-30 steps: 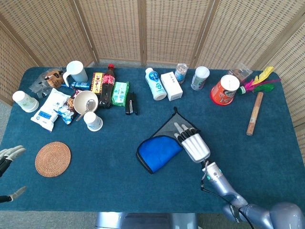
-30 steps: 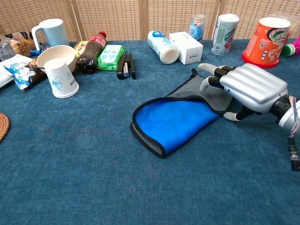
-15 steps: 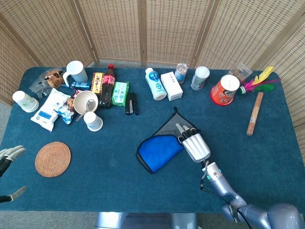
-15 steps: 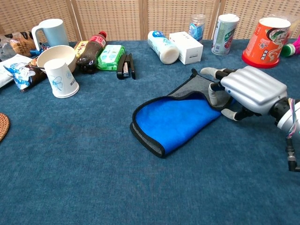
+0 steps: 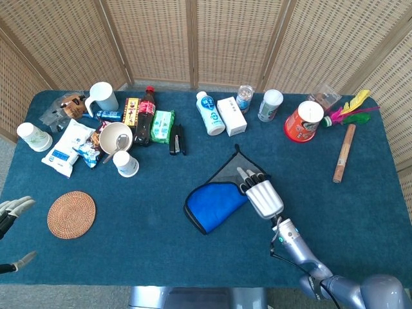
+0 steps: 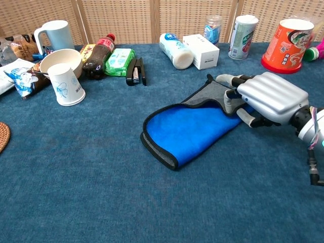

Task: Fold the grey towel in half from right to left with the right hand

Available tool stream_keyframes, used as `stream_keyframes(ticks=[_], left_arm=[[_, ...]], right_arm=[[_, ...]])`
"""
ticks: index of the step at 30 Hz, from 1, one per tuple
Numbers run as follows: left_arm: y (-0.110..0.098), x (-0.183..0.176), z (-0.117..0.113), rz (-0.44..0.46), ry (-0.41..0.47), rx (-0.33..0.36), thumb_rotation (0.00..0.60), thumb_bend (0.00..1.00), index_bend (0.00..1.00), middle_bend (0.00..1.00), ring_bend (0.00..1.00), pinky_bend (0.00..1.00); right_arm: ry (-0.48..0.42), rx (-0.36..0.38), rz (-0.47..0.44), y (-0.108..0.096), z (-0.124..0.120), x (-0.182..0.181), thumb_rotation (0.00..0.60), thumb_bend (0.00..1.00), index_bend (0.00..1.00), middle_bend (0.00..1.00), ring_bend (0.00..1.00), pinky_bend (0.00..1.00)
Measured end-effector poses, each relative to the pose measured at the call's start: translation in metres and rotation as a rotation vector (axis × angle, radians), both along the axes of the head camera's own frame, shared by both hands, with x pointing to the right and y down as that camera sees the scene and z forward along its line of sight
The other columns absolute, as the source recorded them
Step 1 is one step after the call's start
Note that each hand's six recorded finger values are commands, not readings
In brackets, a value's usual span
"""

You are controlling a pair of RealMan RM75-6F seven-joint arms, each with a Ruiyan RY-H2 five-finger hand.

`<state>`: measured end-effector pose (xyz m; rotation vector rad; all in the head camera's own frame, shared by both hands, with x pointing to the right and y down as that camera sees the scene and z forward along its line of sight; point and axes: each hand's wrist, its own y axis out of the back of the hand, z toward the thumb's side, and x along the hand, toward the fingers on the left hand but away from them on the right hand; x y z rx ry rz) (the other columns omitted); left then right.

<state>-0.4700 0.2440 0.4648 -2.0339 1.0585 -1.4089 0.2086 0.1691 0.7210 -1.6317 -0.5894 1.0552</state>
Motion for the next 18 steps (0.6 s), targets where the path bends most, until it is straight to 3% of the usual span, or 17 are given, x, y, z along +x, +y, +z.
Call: stream_keyframes(ticks=[18], left_arm=[[0.000,-0.001,-0.001,-0.003,0.001,0.001,0.600,0.31,0.05,0.00,0.00,0.05]], right_arm=[[-0.045,0.018,0.020,-0.015,-0.012,-0.023,0.600,0.57,0.51,0.12,0.22,0.38]])
